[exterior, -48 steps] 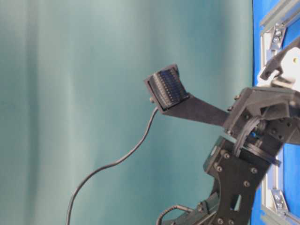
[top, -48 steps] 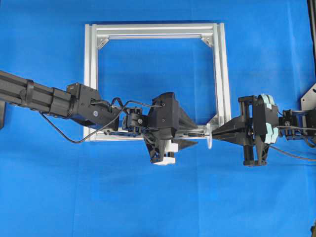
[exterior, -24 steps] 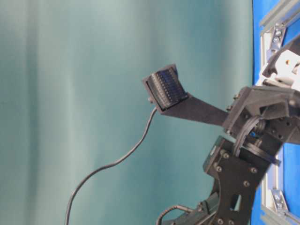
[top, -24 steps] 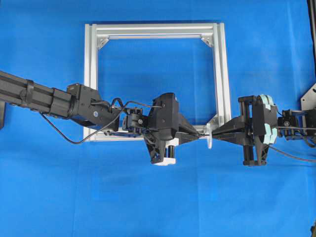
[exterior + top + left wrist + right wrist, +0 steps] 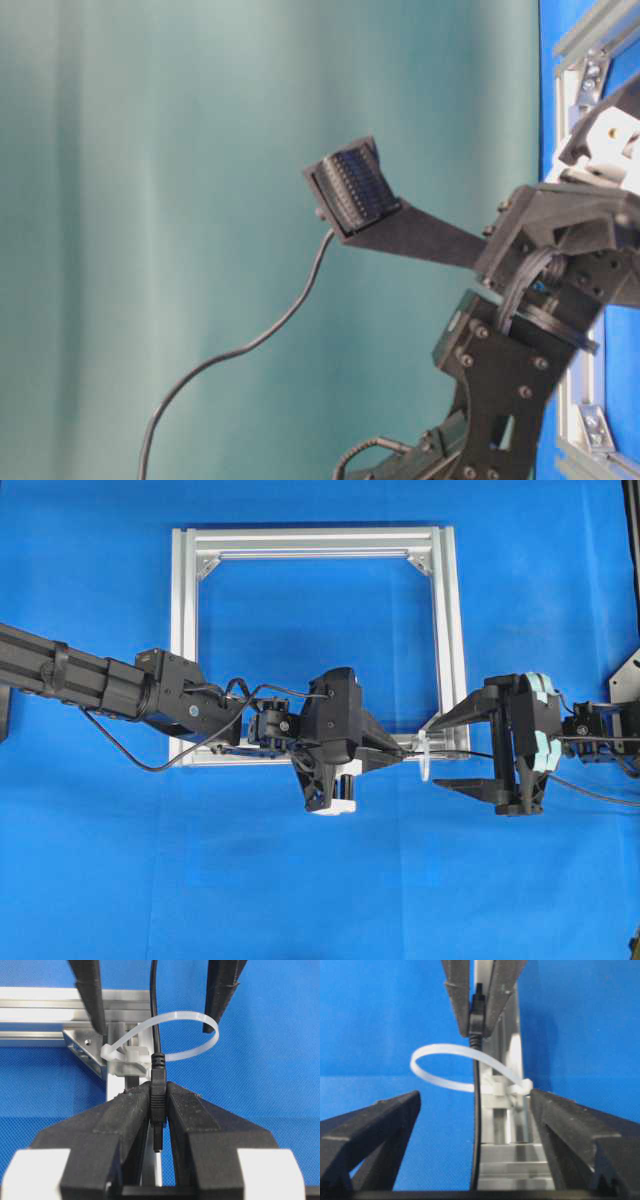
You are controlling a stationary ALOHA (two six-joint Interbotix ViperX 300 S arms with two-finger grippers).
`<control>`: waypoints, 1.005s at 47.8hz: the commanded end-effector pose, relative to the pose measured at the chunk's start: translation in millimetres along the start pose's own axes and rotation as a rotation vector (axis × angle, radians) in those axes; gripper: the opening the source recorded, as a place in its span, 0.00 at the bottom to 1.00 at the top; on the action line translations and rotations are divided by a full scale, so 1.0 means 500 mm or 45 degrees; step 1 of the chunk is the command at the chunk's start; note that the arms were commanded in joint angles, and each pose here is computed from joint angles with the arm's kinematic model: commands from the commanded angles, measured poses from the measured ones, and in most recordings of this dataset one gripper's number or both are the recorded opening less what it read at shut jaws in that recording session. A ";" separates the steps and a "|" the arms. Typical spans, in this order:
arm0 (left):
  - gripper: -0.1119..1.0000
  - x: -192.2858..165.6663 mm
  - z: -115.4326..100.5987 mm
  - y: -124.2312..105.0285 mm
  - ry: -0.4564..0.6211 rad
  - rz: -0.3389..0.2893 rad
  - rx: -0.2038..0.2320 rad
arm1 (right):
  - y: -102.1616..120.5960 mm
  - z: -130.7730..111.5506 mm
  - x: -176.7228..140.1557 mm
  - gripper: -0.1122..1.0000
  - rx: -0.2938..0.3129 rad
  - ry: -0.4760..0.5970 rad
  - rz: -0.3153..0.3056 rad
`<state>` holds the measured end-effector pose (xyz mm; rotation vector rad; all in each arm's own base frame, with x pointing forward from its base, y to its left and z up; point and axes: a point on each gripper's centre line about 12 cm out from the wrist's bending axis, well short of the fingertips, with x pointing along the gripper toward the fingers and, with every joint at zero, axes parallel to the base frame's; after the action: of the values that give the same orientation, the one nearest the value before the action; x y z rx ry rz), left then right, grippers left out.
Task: Insert the wire through the string loop located on the right side.
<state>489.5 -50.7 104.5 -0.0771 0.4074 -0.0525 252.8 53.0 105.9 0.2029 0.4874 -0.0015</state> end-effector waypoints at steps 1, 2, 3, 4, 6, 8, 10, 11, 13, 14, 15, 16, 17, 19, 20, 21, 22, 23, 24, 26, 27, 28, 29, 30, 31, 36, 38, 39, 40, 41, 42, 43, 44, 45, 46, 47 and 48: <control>0.17 -0.006 0.031 -0.003 -0.049 -0.006 0.002 | 0.003 0.013 -0.003 0.94 0.009 -0.035 0.009; 0.17 -0.006 0.031 -0.003 -0.049 -0.006 0.002 | 0.004 0.014 -0.002 0.93 0.009 -0.034 0.010; 0.17 -0.006 0.031 -0.003 -0.049 -0.006 0.002 | 0.004 0.013 -0.003 0.91 0.008 -0.032 0.011; 0.17 -0.006 0.031 -0.003 -0.049 -0.006 0.002 | 0.004 0.013 -0.003 0.90 0.008 -0.034 0.011; 0.17 -0.006 0.032 -0.003 -0.050 -0.006 0.004 | 0.003 0.013 -0.003 0.90 0.009 -0.033 0.009; 0.17 -0.009 0.031 -0.005 -0.046 -0.007 0.005 | 0.004 0.014 -0.002 0.90 0.007 -0.036 0.010; 0.17 -0.012 0.031 -0.005 -0.046 -0.007 0.005 | 0.005 0.014 -0.002 0.90 0.005 -0.034 0.013; 0.17 -0.015 0.032 -0.005 -0.046 -0.007 0.005 | 0.005 0.013 -0.002 0.90 0.004 -0.034 0.012; 0.17 -0.025 0.032 -0.007 -0.042 -0.011 0.006 | 0.004 0.013 -0.002 0.90 0.003 -0.033 0.010; 0.17 -0.030 0.031 -0.010 -0.042 -0.014 0.008 | 0.004 0.013 -0.003 0.90 0.003 -0.033 0.010; 0.17 -0.035 0.032 -0.011 -0.042 -0.016 0.009 | 0.004 0.013 -0.003 0.90 0.003 -0.035 0.010; 0.17 -0.041 0.032 -0.012 -0.040 -0.017 0.010 | 0.004 0.013 -0.003 0.90 0.002 -0.032 0.012; 0.17 -0.048 0.033 -0.014 -0.041 -0.019 0.010 | 0.004 0.012 -0.003 0.90 0.000 -0.032 0.013; 0.17 -0.062 0.032 -0.016 -0.037 -0.022 0.012 | 0.005 0.013 -0.003 0.90 0.001 -0.032 0.013; 0.17 -0.069 0.030 -0.017 -0.033 -0.024 0.013 | 0.004 0.013 -0.003 0.90 0.002 -0.032 0.012; 0.17 -0.077 0.030 -0.018 -0.031 -0.025 0.014 | 0.005 0.013 -0.003 0.90 0.001 -0.032 0.013; 0.17 -0.084 0.028 -0.020 -0.027 -0.029 0.015 | 0.004 0.013 -0.003 0.90 0.002 -0.033 0.011; 0.17 -0.097 0.024 -0.021 -0.021 -0.031 0.017 | 0.005 0.013 -0.003 0.90 0.001 -0.032 0.013; 0.17 -0.106 0.022 -0.023 -0.016 -0.035 0.019 | 0.005 0.013 -0.003 0.90 0.001 -0.034 0.013; 0.17 -0.124 0.016 -0.026 -0.008 -0.039 0.022 | 0.005 0.014 -0.002 0.90 0.001 -0.034 0.014; 0.17 -0.134 0.013 -0.027 -0.004 -0.042 0.021 | 0.004 0.014 -0.002 0.90 0.002 -0.034 0.012; 0.17 -0.144 0.010 -0.028 -0.002 -0.043 0.022 | 0.005 0.014 -0.002 0.90 0.001 -0.034 0.014; 0.17 -0.154 0.008 -0.029 -0.002 -0.046 0.024 | 0.005 0.014 -0.002 0.90 0.000 -0.034 0.015; 0.17 -0.164 0.004 -0.032 0.001 -0.051 0.027 | 0.005 0.014 -0.002 0.90 0.000 -0.034 0.015; 0.17 -0.174 0.002 -0.032 -0.001 -0.053 0.028 | 0.005 0.015 -0.002 0.90 0.002 -0.036 0.013; 0.17 -0.232 -0.028 -0.036 0.006 -0.068 0.035 | 0.005 0.016 -0.001 0.90 -0.001 -0.038 0.014; 0.17 -0.253 -0.043 -0.035 0.018 -0.070 0.027 | 0.006 0.017 -0.001 0.90 0.000 -0.040 0.015; 0.17 -0.264 -0.050 -0.034 0.021 -0.071 0.024 | 0.007 0.017 -0.001 0.90 -0.003 -0.039 0.017; 0.17 -0.280 -0.060 -0.034 0.027 -0.075 0.025 | 0.007 0.018 0.000 0.90 -0.003 -0.043 0.018; 0.17 -0.291 -0.066 -0.034 0.027 -0.078 0.025 | 0.007 0.018 0.000 0.90 -0.003 -0.043 0.018; 0.17 -0.301 -0.073 -0.034 0.029 -0.080 0.026 | 0.007 0.018 0.001 0.90 -0.004 -0.042 0.016; 0.17 -0.312 -0.077 -0.035 0.026 -0.085 0.024 | 0.008 0.019 0.000 0.90 -0.006 -0.043 0.018; 0.17 -0.322 -0.083 -0.035 0.026 -0.088 0.023 | 0.007 0.019 0.000 0.90 -0.007 -0.043 0.016; 0.17 -0.332 -0.089 -0.035 0.025 -0.091 0.021 | 0.008 0.020 0.001 0.90 -0.009 -0.047 0.019; 0.17 -0.342 -0.094 -0.035 0.021 -0.094 0.019 | 0.009 0.021 0.001 0.90 -0.013 -0.047 0.019; 0.17 -0.352 -0.097 -0.035 0.016 -0.097 0.018 | 0.009 0.022 0.002 0.90 -0.016 -0.048 0.020; 0.17 -0.362 -0.103 -0.035 0.016 -0.100 0.016 | 0.010 0.023 0.002 0.90 -0.020 -0.050 0.020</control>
<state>316.2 -57.7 119.9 -0.0780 0.4650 -0.1165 253.3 53.3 107.3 0.1872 0.4829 0.0049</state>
